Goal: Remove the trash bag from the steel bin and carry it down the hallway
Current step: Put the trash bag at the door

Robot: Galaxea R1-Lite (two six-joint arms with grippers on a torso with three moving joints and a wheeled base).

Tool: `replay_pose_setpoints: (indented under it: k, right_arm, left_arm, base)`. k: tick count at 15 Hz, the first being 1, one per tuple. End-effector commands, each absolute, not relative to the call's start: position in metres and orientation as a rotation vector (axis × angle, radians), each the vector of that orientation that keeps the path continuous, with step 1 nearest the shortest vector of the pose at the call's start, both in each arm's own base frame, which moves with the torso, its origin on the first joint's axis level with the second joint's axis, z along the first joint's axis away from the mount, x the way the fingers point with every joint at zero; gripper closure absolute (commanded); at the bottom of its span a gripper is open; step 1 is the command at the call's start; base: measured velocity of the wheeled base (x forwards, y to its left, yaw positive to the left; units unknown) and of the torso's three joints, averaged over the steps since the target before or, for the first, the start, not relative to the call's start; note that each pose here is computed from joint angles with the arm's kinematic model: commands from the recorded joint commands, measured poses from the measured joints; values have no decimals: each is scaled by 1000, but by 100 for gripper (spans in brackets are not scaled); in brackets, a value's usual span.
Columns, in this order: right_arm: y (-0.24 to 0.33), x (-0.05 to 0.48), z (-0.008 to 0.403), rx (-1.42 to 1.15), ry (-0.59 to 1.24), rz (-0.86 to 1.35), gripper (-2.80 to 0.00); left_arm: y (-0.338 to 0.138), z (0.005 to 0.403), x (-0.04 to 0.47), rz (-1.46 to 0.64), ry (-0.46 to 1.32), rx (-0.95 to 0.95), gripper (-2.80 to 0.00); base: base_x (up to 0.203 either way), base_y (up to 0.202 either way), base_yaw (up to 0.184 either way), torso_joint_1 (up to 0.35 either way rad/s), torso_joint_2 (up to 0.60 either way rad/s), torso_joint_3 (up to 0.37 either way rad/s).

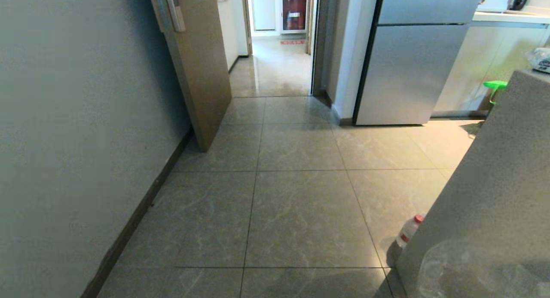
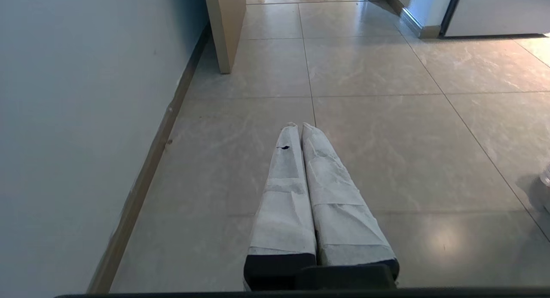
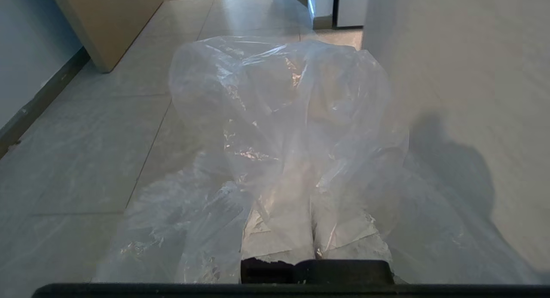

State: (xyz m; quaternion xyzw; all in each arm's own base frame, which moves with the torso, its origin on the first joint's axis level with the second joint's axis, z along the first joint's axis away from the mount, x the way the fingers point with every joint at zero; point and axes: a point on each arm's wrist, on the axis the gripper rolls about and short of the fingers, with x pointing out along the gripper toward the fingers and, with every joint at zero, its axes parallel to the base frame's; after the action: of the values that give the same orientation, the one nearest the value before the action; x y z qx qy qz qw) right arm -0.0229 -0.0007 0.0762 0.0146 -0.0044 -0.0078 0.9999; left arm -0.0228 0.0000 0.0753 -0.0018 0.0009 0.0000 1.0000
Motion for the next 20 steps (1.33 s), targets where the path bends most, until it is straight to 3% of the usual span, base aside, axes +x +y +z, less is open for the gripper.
replay_pose_setpoints:
  k: [1, 20]
  right_arm:
    - [-1, -23, 76, 29, -6, -15, 0]
    - [-1, -23, 76, 29, -5, -15, 0]
  left_arm:
    - [0, 75, -23, 0, 2, -4, 0]
    - [0, 75, -23, 0, 3, -6, 0]
  base:
    - [190, 0, 1, 6, 2, -1]
    - [190, 0, 1, 1, 3, 3]
